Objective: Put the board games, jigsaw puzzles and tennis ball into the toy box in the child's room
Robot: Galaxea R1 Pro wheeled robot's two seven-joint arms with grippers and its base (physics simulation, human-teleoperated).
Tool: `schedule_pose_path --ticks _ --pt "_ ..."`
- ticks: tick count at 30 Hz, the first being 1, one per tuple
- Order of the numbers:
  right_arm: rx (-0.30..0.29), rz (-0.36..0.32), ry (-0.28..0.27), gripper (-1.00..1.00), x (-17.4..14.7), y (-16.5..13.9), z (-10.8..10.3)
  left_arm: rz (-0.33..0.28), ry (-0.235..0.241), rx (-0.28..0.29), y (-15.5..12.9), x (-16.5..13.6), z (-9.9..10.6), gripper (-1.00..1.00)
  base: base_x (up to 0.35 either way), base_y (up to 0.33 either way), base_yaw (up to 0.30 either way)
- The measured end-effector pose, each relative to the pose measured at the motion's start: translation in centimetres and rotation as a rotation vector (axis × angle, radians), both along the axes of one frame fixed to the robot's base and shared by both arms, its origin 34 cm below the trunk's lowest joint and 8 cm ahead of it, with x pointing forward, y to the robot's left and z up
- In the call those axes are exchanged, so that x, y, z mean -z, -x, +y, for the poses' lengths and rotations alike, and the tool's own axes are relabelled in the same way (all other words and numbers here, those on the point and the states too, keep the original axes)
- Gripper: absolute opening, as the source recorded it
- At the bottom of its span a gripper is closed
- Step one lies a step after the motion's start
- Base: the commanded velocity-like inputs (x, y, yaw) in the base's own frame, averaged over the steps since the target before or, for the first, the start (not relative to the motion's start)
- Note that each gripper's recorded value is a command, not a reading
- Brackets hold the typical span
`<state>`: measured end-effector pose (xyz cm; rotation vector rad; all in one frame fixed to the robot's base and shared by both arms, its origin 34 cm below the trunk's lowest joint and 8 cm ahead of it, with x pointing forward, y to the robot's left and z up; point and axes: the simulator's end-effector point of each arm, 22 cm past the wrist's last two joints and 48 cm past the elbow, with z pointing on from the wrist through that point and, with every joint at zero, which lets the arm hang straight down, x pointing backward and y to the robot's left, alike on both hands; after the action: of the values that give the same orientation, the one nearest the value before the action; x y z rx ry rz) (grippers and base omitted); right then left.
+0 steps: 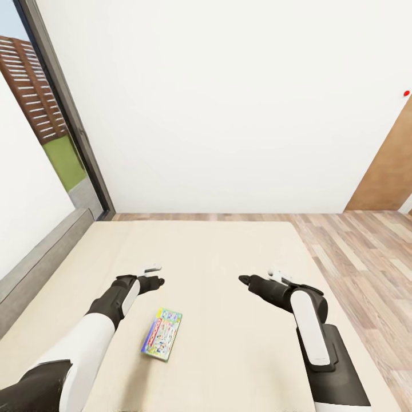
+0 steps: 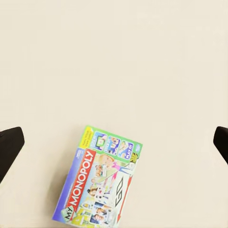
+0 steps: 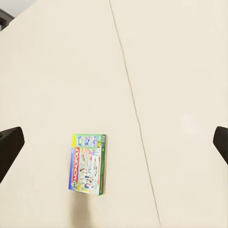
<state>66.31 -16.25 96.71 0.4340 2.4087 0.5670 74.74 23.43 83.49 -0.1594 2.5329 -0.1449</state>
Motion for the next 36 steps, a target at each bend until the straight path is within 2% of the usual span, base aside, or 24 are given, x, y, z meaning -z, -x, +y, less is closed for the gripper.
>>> schedule_pose_path --ticks 36 --pt "0.000 0.068 -0.005 1.00 3.6 0.4 0.3 0.046 -0.012 0.001 0.5 3.3 0.2 1.00 0.000 0.000 0.000"
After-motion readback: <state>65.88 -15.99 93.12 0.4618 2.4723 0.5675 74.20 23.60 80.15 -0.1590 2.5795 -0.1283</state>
